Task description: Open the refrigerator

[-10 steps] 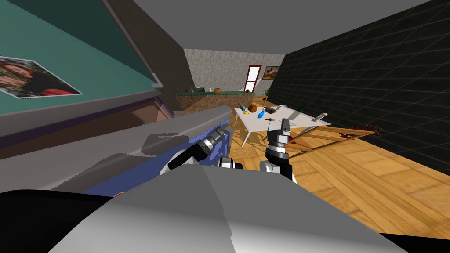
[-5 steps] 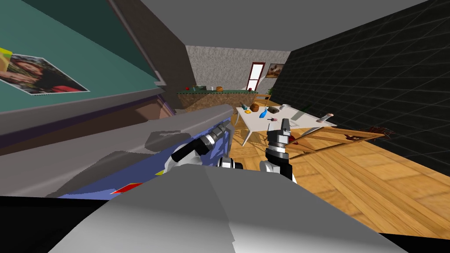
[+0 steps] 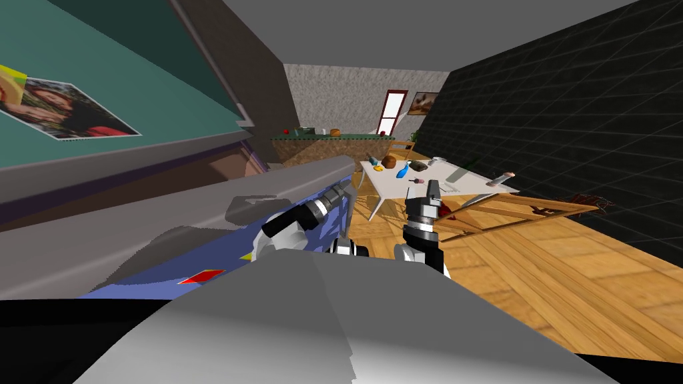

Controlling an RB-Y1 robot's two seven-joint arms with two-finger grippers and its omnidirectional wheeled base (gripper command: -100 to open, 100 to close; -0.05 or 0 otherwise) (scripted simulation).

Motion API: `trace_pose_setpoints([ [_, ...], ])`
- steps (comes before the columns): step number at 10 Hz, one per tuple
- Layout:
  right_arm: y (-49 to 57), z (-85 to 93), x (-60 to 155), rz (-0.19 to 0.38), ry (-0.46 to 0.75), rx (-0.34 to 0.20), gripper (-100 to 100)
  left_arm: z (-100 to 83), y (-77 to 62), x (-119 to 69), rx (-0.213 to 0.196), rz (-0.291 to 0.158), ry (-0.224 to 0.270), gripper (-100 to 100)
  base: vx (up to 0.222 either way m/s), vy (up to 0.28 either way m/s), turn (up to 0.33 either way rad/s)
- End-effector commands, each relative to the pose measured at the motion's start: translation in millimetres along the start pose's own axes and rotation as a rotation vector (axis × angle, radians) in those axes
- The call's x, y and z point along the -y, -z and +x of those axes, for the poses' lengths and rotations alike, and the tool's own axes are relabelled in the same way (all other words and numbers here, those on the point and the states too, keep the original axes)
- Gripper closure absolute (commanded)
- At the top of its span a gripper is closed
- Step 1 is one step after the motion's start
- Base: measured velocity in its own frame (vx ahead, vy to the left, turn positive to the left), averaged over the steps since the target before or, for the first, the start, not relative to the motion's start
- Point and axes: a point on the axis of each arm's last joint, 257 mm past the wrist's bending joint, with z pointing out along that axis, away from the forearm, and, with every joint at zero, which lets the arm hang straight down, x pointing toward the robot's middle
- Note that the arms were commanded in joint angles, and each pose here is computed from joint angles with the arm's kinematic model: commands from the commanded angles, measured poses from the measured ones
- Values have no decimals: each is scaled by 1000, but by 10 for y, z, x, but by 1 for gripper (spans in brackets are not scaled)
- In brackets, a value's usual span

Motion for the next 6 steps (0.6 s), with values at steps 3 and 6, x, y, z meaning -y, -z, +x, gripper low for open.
trace_pose_setpoints([
  [3,0,0,0,0,0,0,0,20,-6,-89,-5,-24,5,0,0,-4,-5],
  [6,0,0,0,0,0,0,0,28,-7,-115,-7,-30,7,0,0,0,0],
])
